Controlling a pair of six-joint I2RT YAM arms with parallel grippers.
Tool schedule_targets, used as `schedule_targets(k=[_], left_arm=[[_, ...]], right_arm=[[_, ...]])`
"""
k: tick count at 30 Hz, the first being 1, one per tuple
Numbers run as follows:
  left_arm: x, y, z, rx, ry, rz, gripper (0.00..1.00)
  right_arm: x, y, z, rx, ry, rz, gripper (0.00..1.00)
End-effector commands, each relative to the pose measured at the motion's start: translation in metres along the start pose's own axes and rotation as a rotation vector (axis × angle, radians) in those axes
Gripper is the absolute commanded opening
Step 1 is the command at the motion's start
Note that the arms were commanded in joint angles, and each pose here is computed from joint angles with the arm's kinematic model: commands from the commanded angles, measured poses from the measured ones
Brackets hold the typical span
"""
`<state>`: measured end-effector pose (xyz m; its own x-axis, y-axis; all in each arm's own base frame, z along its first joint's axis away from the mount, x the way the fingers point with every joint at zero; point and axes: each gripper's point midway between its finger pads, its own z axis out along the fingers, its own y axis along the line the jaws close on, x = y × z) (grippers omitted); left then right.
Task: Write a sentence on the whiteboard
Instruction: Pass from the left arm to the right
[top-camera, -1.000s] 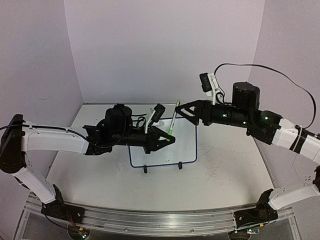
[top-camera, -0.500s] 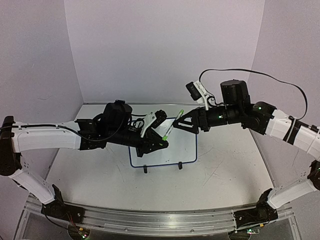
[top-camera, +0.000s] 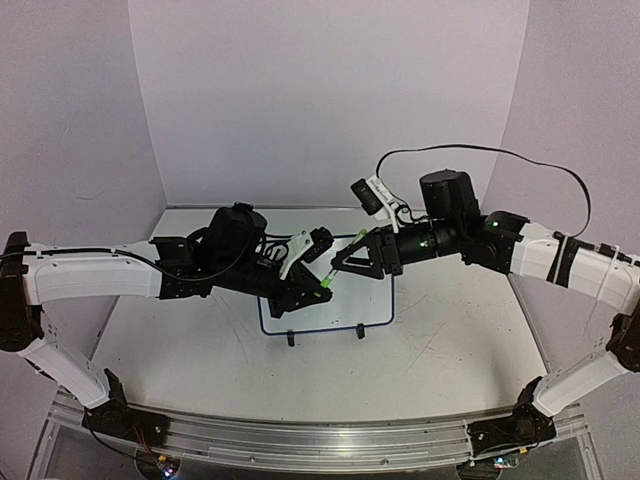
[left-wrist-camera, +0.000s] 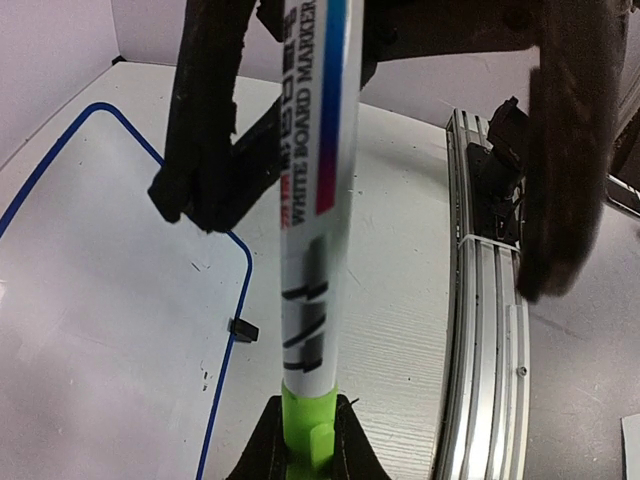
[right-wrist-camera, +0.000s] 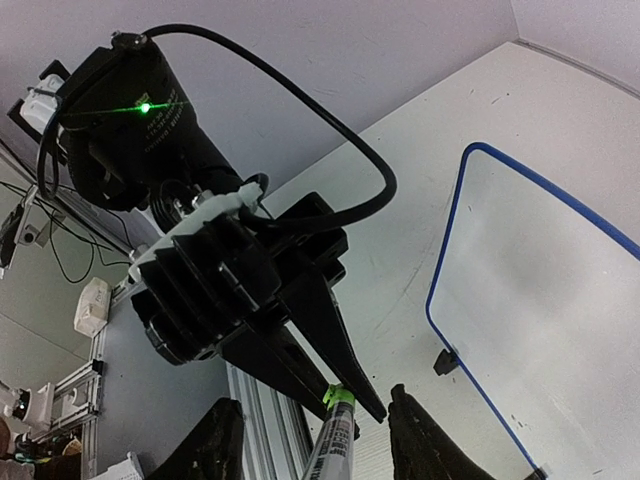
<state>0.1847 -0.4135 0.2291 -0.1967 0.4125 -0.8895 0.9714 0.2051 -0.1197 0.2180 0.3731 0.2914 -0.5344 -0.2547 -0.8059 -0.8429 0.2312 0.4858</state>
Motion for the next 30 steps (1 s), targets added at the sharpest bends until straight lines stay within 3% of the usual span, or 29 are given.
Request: schedule_targets(k=[1,9,17,25,30], left_arm=[[-0.024,-0.003,-0.008,0.004,-0.043,0.031,0.0],[-0.02,-0.008,-0.009,0.028,-0.014,0.028,0.0],[-0.012,-0.01,-0.009,0.043,0.026,0.028,0.0],[-0.003,-0.018,-0.013,0.074,0.061,0.014,0.0],[-0.006,-0.015,-0.015,0.052,0.054,0.028,0.0]], right_arm=[[-0.009,0.007,0.002,-0.037,-0.041,-0.055,0.49],[0.006,0.019,0.001,-0.122,-0.012,-0.121,0.5],[0.014,0.031,0.003,-0.224,-0.014,-0.241,0.43],[0.022,0.027,0.005,-0.225,-0.003,-0.3,0.47],[0.021,0.028,0.013,-0.274,0.015,-0.29,0.4]])
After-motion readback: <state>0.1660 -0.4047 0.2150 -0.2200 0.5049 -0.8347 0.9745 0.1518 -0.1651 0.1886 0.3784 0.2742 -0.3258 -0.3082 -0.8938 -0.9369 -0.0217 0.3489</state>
